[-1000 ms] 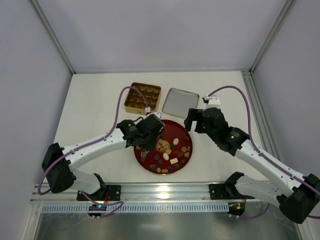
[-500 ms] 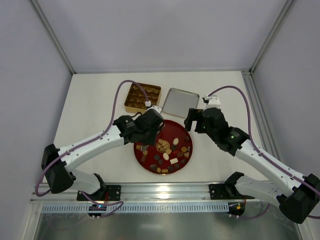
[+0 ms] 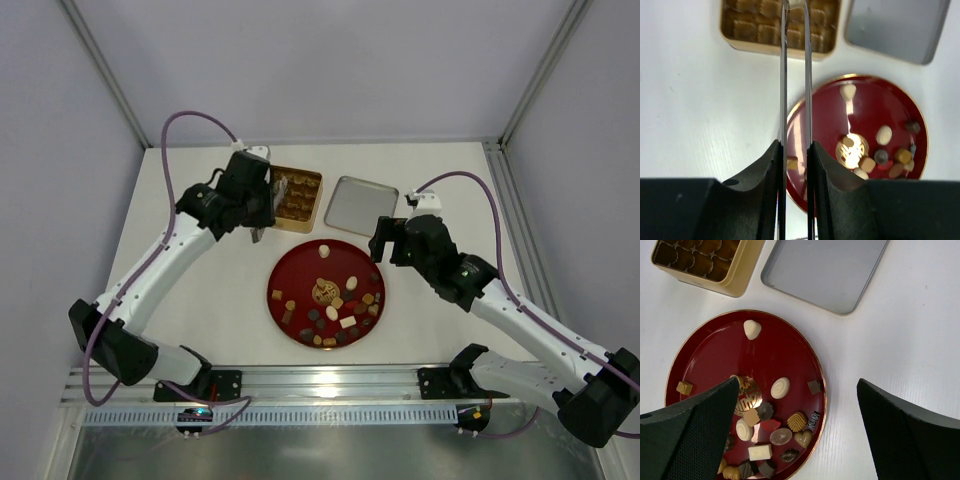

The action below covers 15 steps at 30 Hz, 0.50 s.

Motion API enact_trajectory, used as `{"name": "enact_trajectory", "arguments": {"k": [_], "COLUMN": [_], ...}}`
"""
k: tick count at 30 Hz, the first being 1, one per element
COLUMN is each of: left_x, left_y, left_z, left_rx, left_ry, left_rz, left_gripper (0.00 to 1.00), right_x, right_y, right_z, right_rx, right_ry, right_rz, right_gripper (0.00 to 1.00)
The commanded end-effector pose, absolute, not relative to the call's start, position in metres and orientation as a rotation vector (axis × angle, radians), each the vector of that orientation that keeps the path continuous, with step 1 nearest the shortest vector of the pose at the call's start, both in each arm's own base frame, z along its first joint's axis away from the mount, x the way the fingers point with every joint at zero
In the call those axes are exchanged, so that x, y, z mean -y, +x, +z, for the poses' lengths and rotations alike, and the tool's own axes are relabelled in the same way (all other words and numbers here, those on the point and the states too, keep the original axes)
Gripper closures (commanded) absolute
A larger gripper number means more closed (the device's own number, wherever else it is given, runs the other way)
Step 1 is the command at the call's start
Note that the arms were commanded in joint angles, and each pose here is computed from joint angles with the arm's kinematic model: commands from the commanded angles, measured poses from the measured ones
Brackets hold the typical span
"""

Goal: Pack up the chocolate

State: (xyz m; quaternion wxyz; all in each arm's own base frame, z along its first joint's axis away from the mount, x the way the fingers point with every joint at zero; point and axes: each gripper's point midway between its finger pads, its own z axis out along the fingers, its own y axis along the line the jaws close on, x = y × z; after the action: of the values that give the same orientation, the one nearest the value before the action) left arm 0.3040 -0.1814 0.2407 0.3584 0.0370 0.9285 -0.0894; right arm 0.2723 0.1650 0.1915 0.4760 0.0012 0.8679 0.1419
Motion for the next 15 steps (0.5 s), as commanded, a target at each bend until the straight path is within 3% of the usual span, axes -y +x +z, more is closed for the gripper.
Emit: {"name": "enact_trajectory", "arguments": {"k": [1, 7, 15], "left_x": [0.169, 0.154, 0.151], "left_y": [0.351, 0.41, 0.448], "left_z": [0.257, 0.238, 0.231], "left_rx": [-2.312, -2.295, -2.289], "left_ry": [0.078, 0.04, 0.024], "left_rz": [-0.196, -0.138, -0.108], "left_gripper": [0.74, 0.75, 0.74], "right_x": [-0.168, -0.168, -0.163], "right_y": [0.279, 0.279, 0.274], "right_z": [0.212, 0.215, 0.211], "right_rx": [-2.068, -2.063, -2.072], "right_ry": [-0.001, -0.004, 0.001], "right_rz": [0.371, 0.376, 0.367], "right_gripper": [0.0, 0.0, 0.0]}}
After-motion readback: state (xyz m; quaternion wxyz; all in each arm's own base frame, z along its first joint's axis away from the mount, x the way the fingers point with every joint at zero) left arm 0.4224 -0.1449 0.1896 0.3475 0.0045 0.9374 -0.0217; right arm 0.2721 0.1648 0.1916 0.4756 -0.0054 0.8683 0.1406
